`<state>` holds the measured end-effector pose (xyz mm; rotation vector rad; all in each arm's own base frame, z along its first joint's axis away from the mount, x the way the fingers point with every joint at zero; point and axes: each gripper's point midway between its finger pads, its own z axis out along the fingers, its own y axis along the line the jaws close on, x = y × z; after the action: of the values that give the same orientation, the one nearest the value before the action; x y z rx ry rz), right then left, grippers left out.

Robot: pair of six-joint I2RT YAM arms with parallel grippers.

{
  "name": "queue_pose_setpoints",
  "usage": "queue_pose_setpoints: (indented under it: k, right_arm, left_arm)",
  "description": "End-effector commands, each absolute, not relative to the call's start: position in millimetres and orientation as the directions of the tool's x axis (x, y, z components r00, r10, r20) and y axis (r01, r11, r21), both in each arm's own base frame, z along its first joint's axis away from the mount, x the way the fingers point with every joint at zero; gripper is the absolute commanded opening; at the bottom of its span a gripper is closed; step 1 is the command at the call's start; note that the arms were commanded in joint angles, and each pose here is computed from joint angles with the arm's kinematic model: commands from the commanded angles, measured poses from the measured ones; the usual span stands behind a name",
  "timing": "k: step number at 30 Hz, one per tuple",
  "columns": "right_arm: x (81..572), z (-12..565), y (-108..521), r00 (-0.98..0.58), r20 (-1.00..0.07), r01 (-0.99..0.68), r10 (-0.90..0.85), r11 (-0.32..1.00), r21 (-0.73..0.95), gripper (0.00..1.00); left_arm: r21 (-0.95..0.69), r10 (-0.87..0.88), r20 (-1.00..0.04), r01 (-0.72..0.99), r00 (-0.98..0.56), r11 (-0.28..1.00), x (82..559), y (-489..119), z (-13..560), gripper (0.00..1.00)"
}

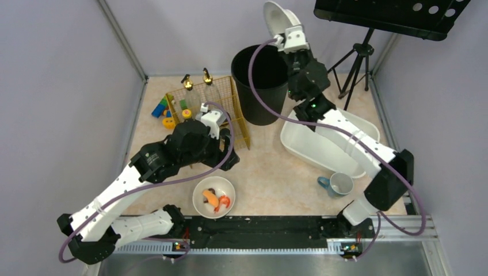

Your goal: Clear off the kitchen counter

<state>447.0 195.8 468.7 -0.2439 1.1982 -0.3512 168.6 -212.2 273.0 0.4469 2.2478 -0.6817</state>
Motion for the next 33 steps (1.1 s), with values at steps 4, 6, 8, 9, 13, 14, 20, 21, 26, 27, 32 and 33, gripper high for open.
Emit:
queue_pose_setpoints:
  k: [4, 6, 8, 9, 13, 14, 20, 21, 26, 27, 32, 33]
  right_arm:
    - [359, 560, 111, 0.434, -0.898, 0.218, -0.075, 0.976, 0.024, 0.0]
    - [347, 550, 97, 0.389, -0.92, 0.227, -0.051, 0.973, 0.042, 0.0]
    - [333, 538, 83, 0.337, -0.941, 0.236, -0.024, 0.97, 0.059, 0.0]
    - [322, 531, 75, 0.304, -0.952, 0.234, -0.014, 0.97, 0.061, 0.0]
    - [292, 499, 50, 0.181, -0.983, 0.249, 0.019, 0.966, 0.064, 0.0]
    - [285, 490, 43, 0.151, -0.988, 0.255, 0.025, 0.965, 0.063, 0.0]
    - [260, 439, 33, 0.016, -0.991, 0.249, 0.136, 0.959, 0.136, 0.0]
    - [258, 428, 35, -0.02, -0.989, 0.246, 0.147, 0.959, 0.138, 0.0]
    - [269, 367, 43, -0.174, -0.962, 0.235, 0.212, 0.957, 0.169, 0.0]
    - [275, 354, 40, -0.203, -0.951, 0.24, 0.235, 0.953, 0.184, 0.0]
    - [307, 293, 21, -0.295, -0.901, 0.271, 0.317, 0.932, 0.239, 0.0]
    - [312, 280, 18, -0.317, -0.888, 0.28, 0.332, 0.928, 0.247, 0.0]
  left_arm:
    - [-0.355, 0.078, -0.756, 0.508, -0.649, 0.785, 173, -217, 281, 0.79]
    - [-0.354, 0.081, -0.756, 0.509, -0.65, 0.784, 172, -217, 282, 0.79]
    - [-0.356, 0.082, -0.756, 0.513, -0.649, 0.781, 172, -218, 282, 0.79]
    - [-0.357, 0.08, -0.758, 0.514, -0.647, 0.78, 172, -218, 283, 0.79]
    - [-0.387, 0.081, -0.757, 0.546, -0.648, 0.743, 165, -223, 287, 0.79]
    - [-0.392, 0.08, -0.759, 0.551, -0.646, 0.737, 164, -224, 288, 0.79]
    - [-0.419, 0.087, -0.752, 0.576, -0.653, 0.702, 161, -234, 288, 0.79]
    - [-0.427, 0.086, -0.751, 0.58, -0.655, 0.693, 160, -237, 287, 0.79]
    - [-0.458, 0.098, -0.728, 0.588, -0.678, 0.667, 156, -245, 278, 0.79]
    - [-0.461, 0.099, -0.727, 0.59, -0.679, 0.662, 155, -246, 277, 0.79]
    - [-0.468, 0.102, -0.723, 0.592, -0.684, 0.656, 153, -246, 272, 0.79]
    - [-0.469, 0.1, -0.722, 0.591, -0.684, 0.657, 152, -245, 270, 0.79]
